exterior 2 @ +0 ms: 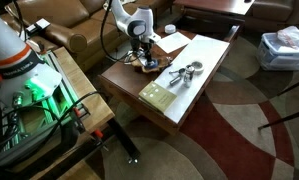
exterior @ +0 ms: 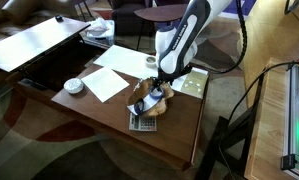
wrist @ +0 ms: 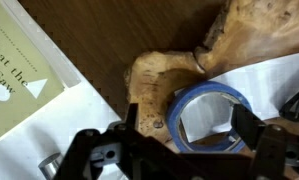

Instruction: Put the blue masking tape on the table

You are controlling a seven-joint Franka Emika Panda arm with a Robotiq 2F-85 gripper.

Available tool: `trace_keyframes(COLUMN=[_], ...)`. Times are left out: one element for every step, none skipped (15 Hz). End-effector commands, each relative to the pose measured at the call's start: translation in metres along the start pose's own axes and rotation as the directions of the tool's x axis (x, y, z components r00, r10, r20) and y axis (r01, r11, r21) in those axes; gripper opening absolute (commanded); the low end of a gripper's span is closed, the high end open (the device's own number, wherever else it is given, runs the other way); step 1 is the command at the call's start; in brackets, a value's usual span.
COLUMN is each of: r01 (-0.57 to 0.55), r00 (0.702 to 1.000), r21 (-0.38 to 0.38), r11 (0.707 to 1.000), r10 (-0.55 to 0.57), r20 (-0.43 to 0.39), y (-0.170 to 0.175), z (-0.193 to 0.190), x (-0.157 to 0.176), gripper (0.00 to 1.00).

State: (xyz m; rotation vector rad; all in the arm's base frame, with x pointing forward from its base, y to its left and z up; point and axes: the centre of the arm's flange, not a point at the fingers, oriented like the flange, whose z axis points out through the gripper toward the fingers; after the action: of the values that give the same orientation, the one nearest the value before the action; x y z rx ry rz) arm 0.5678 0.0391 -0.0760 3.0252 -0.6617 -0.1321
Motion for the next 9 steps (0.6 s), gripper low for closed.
trace_keyframes(r01=[-0.065,-0.075,-0.084,-0.095,-0.101,-0.110,-0.117,-0.125,-0.132], r00=[0.996,0.995,0.994,0.993,0.992,0.990,0.989,0.988,0.987], r21=[-0.056,-0.068,-0.076,-0.085,-0.091,-0.103,-0.113,-0.116,-0.123], r11=[0.996,0.995,0.994,0.992,0.991,0.989,0.987,0.985,0.984], r10=[0.061,0.070,0.078,0.087,0.093,0.100,0.106,0.113,0.119], r20=[-0.061,-0.069,-0.078,-0.084,-0.091,-0.095,-0.099,-0.103,-0.106], y=[-0.018,-0.020,-0.022,-0.024,-0.026,-0.027,-0.027,-0.027,-0.026], z=[0.025,0.029,0.032,0.037,0.040,0.046,0.050,0.054,0.058], x=[0.012,0.013,0.014,0.015,0.016,0.017,0.019,0.020,0.022], gripper=[0.87,0.82,0.74,0.73,0.74,0.68,0.72,0.71,0.70])
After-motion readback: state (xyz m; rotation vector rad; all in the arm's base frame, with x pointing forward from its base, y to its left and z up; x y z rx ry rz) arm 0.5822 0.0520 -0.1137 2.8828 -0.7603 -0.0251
